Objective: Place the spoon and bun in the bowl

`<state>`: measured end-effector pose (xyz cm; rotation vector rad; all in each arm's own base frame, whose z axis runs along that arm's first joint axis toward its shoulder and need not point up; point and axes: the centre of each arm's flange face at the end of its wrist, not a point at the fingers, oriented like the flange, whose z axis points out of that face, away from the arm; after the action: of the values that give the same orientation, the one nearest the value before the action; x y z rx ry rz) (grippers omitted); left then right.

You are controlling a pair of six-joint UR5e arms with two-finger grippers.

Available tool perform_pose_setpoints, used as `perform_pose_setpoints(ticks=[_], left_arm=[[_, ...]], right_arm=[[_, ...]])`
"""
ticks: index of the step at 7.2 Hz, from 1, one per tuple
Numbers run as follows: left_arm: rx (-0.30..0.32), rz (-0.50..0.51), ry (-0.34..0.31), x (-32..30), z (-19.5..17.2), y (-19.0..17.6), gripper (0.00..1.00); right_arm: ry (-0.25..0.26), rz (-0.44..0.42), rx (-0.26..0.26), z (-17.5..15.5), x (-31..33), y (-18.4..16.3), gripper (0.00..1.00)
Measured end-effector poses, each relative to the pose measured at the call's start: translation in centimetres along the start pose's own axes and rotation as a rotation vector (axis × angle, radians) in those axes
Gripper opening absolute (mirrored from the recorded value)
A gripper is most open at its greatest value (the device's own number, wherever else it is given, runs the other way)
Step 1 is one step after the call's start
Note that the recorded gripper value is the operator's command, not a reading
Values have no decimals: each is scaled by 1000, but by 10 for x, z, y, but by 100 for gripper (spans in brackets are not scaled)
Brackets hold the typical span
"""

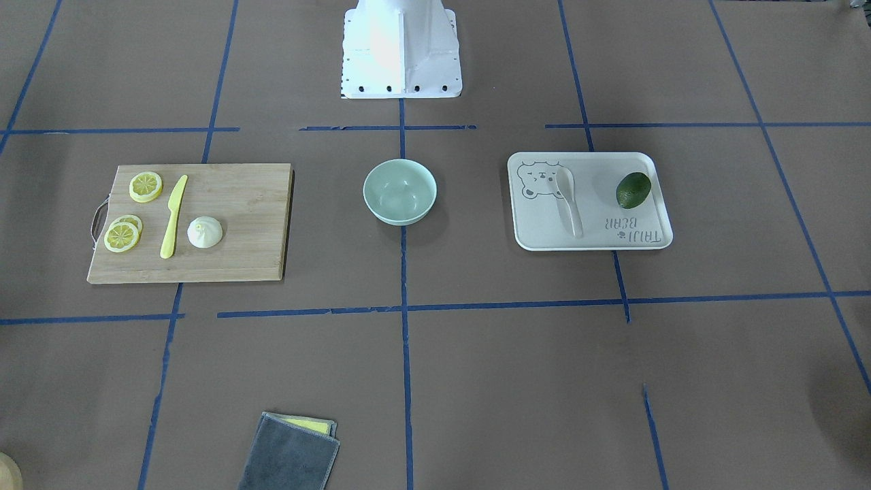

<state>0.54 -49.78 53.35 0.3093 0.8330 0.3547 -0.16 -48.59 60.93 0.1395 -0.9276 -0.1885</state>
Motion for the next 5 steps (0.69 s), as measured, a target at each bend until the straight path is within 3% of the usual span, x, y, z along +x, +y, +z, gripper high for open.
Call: perform_pose_setpoints(ticks=[3,5], left_arm=[[50,111,162,74,36,-6,100],[26,11,234,180,80,-45,100]], right_arm=[[-45,-85,56,3,-5,15,100],[-86,-142,87,5,-11,24,100]])
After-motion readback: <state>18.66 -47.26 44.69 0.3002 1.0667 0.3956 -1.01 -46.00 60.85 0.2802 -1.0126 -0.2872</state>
